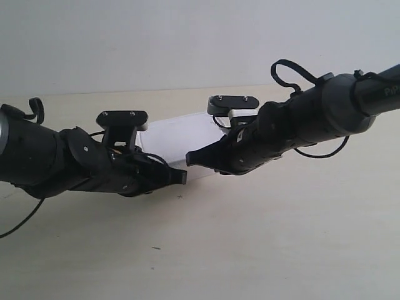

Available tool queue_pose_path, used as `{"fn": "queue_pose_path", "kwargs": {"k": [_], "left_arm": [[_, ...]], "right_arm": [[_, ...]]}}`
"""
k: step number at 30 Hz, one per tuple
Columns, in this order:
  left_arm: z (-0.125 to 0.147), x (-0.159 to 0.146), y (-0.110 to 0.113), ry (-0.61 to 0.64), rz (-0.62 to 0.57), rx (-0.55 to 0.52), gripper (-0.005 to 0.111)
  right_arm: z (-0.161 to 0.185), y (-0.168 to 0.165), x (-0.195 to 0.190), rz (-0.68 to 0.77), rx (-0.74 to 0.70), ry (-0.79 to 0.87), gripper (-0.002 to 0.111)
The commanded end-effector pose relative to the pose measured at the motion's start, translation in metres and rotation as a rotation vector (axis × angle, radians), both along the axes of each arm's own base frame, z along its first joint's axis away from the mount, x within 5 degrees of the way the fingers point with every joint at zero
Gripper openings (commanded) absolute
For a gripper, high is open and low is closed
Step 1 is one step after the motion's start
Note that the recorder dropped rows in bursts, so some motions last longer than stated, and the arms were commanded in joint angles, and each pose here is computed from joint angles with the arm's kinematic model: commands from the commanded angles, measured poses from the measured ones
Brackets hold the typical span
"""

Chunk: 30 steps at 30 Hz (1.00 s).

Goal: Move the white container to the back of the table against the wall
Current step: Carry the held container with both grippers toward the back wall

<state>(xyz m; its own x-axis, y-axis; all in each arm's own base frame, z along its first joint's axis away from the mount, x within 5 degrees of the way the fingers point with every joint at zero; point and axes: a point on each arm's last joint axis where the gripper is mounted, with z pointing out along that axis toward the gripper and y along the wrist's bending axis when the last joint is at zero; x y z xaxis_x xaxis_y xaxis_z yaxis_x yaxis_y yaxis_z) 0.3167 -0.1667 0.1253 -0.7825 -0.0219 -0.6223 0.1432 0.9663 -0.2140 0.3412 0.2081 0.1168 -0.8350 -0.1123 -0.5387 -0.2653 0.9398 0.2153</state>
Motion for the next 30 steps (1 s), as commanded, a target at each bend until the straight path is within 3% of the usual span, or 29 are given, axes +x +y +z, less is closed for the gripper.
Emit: {"fn": "queue_pose_path", "kwargs": {"k": [1, 10, 17, 30], "left_arm": [[0.004, 0.019, 0.016, -0.046, 0.064, 0.007, 0.0], [0.006, 0.052, 0.015, -0.096, 0.035, 0.029, 0.0], [-0.004, 0.062, 0.031, -0.127, 0.064, 0.093, 0.0], [-0.008, 0.072, 0.014, -0.108, 0.022, 0.06, 0.0]], "right_arm": [[0.001, -0.007, 0.01, 0.009, -0.014, -0.043, 0.0], [-0.006, 0.001, 0.038, 0.016, -0.008, -0.103, 0.0], [-0.012, -0.003, 0.067, -0.005, -0.013, -0.108, 0.0], [-0.015, 0.002, 0.083, 0.03, -0.032, -0.119, 0.0]]}}
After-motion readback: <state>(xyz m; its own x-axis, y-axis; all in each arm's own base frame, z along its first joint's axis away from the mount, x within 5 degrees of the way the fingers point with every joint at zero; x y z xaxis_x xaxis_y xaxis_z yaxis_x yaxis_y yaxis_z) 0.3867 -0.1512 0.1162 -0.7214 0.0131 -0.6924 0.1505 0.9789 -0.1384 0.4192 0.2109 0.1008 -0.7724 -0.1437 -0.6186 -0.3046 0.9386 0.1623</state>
